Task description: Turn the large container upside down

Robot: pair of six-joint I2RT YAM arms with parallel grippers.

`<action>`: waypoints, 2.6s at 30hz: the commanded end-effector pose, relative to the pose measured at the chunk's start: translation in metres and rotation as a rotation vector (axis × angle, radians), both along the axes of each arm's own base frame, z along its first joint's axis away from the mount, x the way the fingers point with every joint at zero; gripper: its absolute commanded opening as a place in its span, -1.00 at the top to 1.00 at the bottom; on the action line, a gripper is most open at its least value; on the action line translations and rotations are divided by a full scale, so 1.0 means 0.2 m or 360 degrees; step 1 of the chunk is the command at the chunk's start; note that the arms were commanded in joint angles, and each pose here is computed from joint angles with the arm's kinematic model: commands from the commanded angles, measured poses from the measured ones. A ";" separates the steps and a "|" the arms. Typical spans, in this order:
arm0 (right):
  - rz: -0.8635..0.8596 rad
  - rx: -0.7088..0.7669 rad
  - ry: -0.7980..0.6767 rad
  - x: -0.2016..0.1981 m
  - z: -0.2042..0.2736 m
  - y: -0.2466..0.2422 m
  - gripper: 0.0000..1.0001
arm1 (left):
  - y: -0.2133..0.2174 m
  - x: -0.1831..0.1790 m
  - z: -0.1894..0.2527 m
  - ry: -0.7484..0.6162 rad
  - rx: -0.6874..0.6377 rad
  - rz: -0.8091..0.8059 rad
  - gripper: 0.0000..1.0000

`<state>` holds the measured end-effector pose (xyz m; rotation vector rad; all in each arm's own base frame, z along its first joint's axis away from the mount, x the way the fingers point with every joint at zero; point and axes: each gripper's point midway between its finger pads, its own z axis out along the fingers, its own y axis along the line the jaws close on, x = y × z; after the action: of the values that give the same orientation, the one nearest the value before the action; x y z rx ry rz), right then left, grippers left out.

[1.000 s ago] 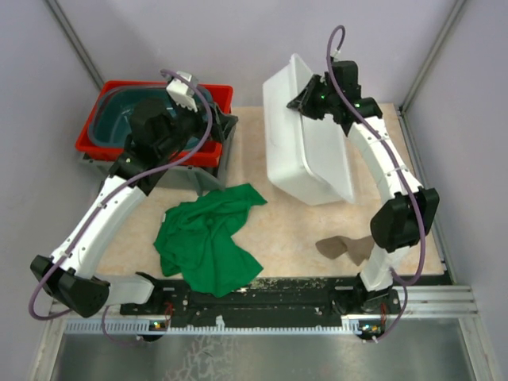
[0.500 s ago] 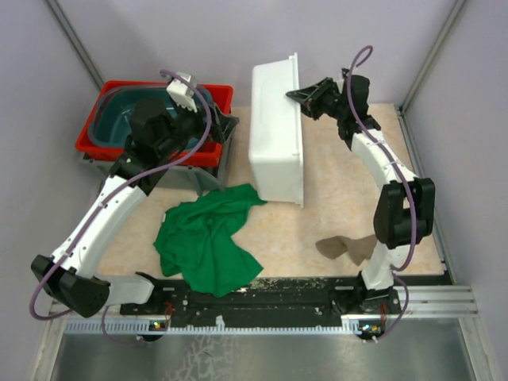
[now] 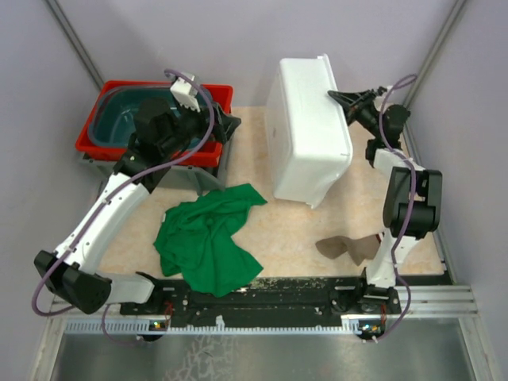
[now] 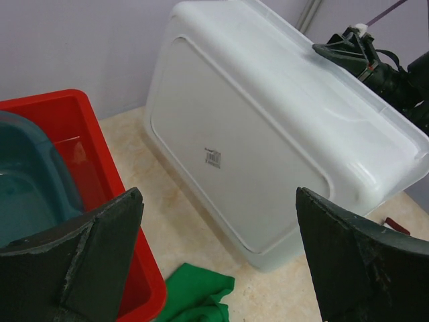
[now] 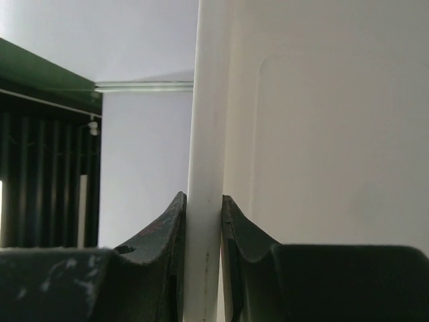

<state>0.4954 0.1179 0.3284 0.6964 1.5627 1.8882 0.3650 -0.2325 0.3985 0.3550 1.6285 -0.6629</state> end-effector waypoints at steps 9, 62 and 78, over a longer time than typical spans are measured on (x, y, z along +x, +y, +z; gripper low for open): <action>-0.0222 -0.0780 0.0392 -0.04 -0.52 -0.56 0.12 | -0.03 0.05 0.02 -0.0013 -0.0026 -0.0016 -1.00; 0.0045 -0.2700 0.0228 -0.31 -0.76 0.43 -0.04 | 0.30 0.00 0.01 0.0062 0.0028 0.0456 -1.00; -0.0063 -0.2512 0.0061 -0.27 -0.62 0.24 -0.04 | 0.21 0.04 -0.07 0.0151 0.0046 0.0348 -1.00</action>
<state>0.4512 0.1233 0.1701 0.1430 2.4347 0.0355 0.3753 -0.1904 0.3743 0.1601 1.7783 -0.4678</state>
